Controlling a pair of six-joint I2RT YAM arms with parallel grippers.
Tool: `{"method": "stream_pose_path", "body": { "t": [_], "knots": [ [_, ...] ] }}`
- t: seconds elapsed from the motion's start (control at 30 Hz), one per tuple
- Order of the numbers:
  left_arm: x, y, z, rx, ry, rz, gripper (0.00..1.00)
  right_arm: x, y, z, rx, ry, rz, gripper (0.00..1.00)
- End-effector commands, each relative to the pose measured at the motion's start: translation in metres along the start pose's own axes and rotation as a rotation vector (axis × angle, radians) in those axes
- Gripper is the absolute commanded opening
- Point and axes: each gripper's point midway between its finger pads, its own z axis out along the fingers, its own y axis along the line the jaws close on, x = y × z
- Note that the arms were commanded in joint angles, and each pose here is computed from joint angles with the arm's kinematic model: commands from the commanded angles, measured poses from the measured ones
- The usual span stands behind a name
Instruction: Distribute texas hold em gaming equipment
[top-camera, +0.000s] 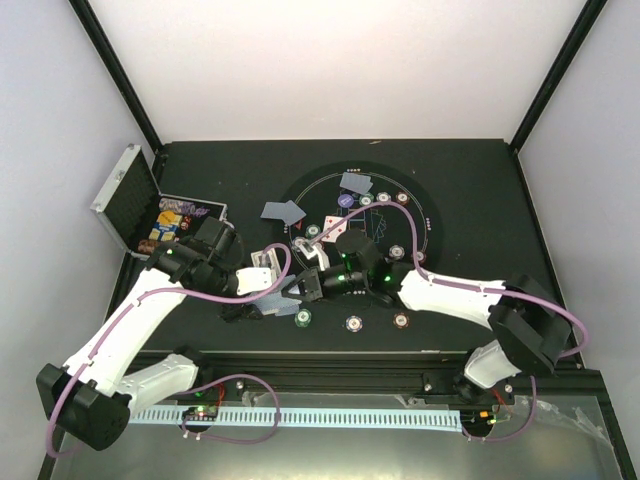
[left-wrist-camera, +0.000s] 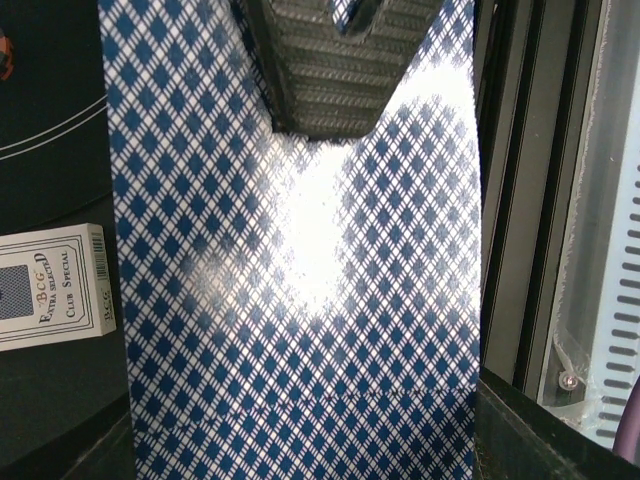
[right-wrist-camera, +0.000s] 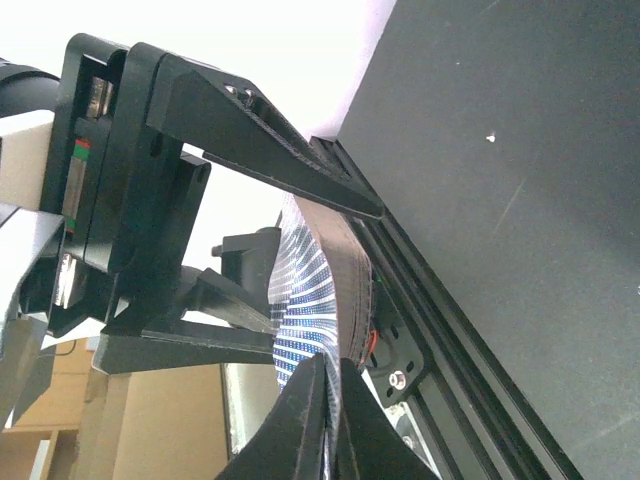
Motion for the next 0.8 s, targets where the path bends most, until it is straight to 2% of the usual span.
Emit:
{"method": "stream_pose_path", "body": {
  "t": [0.0,0.23,0.53,0.63,0.77],
  "knots": [
    [-0.013,0.000,-0.011,-0.009,-0.049,0.019,0.01,-0.001,-0.016,-0.008,0.102,-0.006,0.004,0.02],
    [-0.012,-0.001,-0.010,-0.006,-0.044,0.017,0.02,-0.009,-0.024,-0.025,0.185,-0.018,-0.031,0.01],
    [-0.010,0.000,-0.010,-0.009,-0.037,0.013,0.02,-0.051,-0.041,-0.092,0.342,-0.078,-0.141,0.01],
    [-0.011,-0.001,-0.009,-0.006,-0.040,0.010,0.02,-0.075,-0.073,-0.115,0.596,-0.083,-0.228,0.01],
    [-0.011,-0.001,-0.009,-0.003,-0.038,0.002,0.02,-0.126,-0.127,-0.158,1.079,-0.097,-0.413,0.01]
  ]
}}
